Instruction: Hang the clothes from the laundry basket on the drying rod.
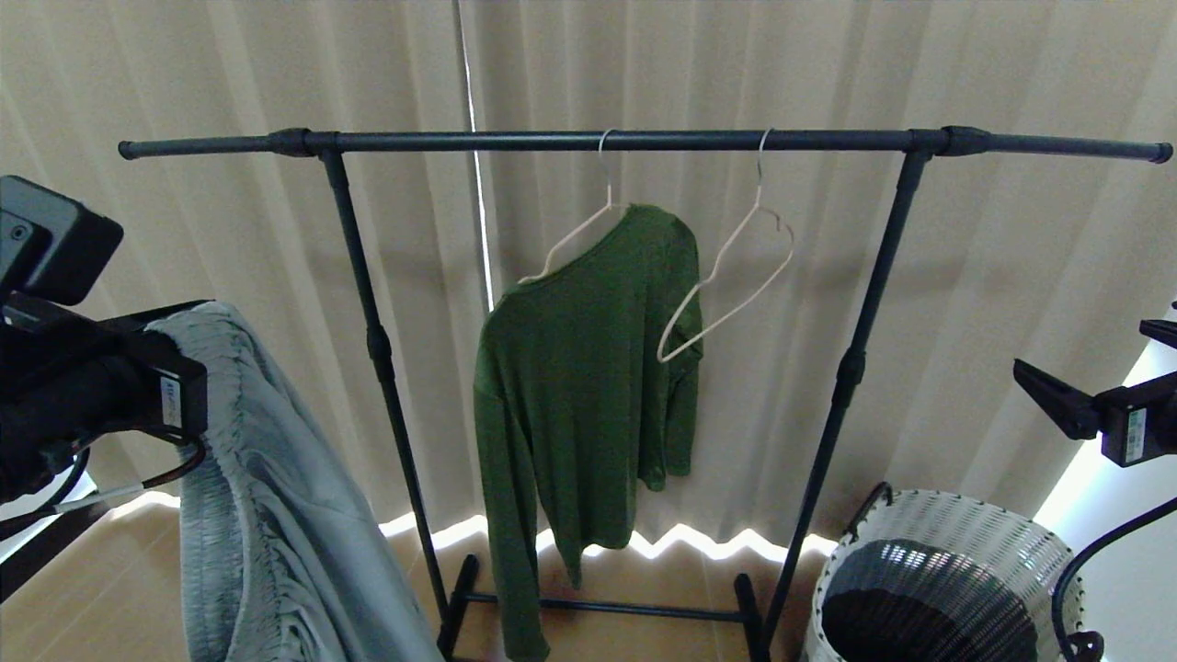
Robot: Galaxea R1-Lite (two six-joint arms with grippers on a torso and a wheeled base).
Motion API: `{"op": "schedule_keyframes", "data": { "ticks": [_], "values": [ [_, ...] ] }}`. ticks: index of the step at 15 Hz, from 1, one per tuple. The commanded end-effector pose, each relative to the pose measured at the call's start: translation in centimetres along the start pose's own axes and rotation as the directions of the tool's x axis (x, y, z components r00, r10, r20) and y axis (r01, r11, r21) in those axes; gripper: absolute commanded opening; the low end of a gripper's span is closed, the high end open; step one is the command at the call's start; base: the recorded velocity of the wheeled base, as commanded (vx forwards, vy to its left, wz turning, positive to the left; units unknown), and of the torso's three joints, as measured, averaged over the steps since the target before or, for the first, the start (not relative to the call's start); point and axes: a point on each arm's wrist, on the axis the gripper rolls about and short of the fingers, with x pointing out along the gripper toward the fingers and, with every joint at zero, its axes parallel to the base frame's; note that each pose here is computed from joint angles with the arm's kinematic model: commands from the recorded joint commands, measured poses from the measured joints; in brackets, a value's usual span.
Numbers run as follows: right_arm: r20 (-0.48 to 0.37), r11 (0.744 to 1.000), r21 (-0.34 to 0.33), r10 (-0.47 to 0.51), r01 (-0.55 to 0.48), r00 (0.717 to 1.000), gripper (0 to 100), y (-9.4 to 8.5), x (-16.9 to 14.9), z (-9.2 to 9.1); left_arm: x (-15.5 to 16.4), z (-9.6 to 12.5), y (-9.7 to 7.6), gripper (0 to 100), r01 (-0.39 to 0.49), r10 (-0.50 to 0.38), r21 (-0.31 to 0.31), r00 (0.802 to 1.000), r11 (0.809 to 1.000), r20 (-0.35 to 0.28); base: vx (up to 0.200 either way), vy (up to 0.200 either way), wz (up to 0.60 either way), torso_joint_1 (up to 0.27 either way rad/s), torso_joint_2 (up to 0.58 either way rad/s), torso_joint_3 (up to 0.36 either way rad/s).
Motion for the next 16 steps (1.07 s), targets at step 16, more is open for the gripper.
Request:
{"op": "schedule_keyframes", "data": {
  "ticks": [16],
  "values": [
    [0.008, 0.996, 0.076, 0.035, -0.035, 0.999, 100, 0.02, 0.83, 0.35, 0.56, -0.07, -0.13, 0, -0.001, 0.001, -0.007, 1.0, 1.0, 0.003, 0.138, 0.0, 0.0, 0.045, -0.11, -0.066]
  ]
}}
